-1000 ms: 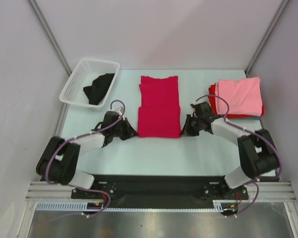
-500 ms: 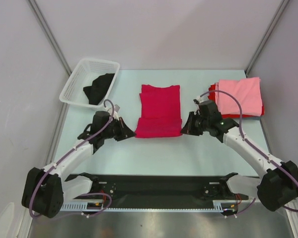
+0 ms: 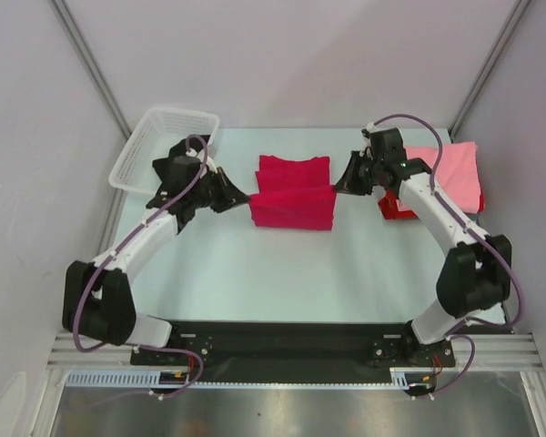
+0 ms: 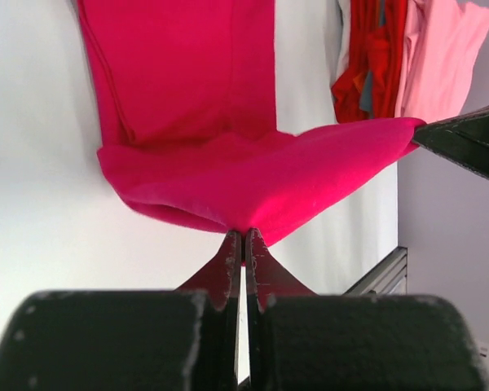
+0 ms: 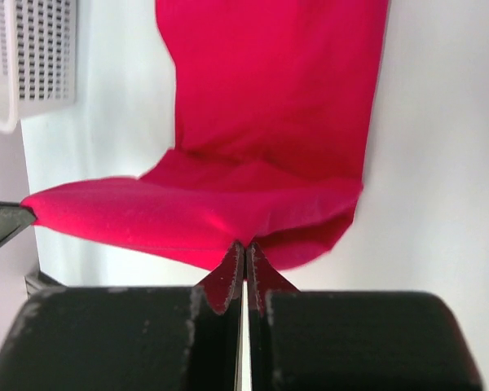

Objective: Fold and stack the t-shirts
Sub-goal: Fold the tshirt

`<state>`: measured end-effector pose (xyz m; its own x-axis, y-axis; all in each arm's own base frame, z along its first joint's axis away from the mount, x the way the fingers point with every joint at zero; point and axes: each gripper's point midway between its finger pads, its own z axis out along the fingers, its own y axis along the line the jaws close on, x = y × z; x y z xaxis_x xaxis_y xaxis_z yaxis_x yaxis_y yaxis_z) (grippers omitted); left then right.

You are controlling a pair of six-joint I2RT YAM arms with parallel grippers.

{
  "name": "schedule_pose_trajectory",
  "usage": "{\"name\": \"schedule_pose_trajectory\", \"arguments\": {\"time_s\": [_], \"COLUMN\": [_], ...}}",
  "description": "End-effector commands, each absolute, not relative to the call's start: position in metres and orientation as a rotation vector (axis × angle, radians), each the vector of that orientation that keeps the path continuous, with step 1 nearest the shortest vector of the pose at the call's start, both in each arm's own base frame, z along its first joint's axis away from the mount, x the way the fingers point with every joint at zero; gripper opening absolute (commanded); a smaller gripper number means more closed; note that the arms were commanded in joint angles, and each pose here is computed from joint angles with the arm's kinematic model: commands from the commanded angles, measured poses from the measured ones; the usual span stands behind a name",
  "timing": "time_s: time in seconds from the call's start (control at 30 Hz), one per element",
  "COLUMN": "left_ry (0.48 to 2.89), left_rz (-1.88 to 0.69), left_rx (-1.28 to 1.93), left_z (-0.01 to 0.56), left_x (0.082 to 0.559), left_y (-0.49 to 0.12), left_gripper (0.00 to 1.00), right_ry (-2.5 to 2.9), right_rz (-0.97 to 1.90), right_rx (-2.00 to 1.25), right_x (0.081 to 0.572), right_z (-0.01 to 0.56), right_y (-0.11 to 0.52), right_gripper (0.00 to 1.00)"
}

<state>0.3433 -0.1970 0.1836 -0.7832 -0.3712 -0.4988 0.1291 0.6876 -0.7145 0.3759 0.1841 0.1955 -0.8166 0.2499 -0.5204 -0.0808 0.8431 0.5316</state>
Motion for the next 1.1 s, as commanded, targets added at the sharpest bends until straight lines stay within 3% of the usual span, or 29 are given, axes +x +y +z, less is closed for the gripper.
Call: {"name": "schedule_pose_trajectory", "arguments": {"time_s": [0.0, 0.5, 0.63, 0.67, 0.7, 0.73, 0.77, 0.8, 0.83, 0.87, 1.0, 1.07], "left_ry": [2.23, 2.165, 2.145, 2.184, 2.144, 2.112, 2.13, 2.085, 2.088, 2.101, 2.118, 2.127], "left_rz": [-0.984, -1.011, -1.137, -1.133, -1.134, -1.144, -1.136, -1.13, -1.124, -1.114, -1.047, -0.984], "left_rx": [-0.235, -0.307, -0.367, -0.413, -0.419, -0.436, -0.462, -0.425, -0.412, -0.405, -0.361, -0.348], "left_z": [0.192, 0.213, 0.185, 0.152, 0.158, 0.157, 0.131, 0.145, 0.141, 0.132, 0.134, 0.128], "left_x": [0.377, 0.506, 0.549, 0.561, 0.578, 0.59, 0.601, 0.614, 0.62, 0.624, 0.618, 0.612], "left_y": [-0.191, -0.203, -0.21, -0.209, -0.204, -0.202, -0.2, -0.2, -0.201, -0.201, -0.196, -0.19], "left_gripper": [0.0, 0.0, 0.01, 0.02, 0.04, 0.27, 0.42, 0.6, 0.83, 0.9, 0.91, 0.91], "right_ry": [2.437, 2.36, 2.364, 2.345, 2.317, 2.295, 2.287, 2.262, 2.237, 2.235, 2.204, 2.221], "right_rz": [0.746, 0.789, 0.805, 0.813, 0.819, 0.798, 0.785, 0.782, 0.812, 0.832, 0.853, 0.84], "right_rx": [0.134, 0.278, 0.305, 0.315, 0.32, 0.346, 0.376, 0.39, 0.382, 0.371, 0.307, 0.301], "right_x": [0.404, 0.523, 0.558, 0.568, 0.58, 0.597, 0.606, 0.615, 0.621, 0.621, 0.613, 0.607], "right_z": [0.19, 0.19, 0.158, 0.156, 0.155, 0.138, 0.13, 0.131, 0.13, 0.127, 0.121, 0.107], "right_y": [0.178, 0.161, 0.163, 0.163, 0.163, 0.158, 0.154, 0.151, 0.15, 0.152, 0.155, 0.155], "right_gripper": [0.0, 0.0, 0.0, 0.06, 0.22, 0.58, 0.8, 0.89, 0.93, 0.94, 0.85, 0.76]}}
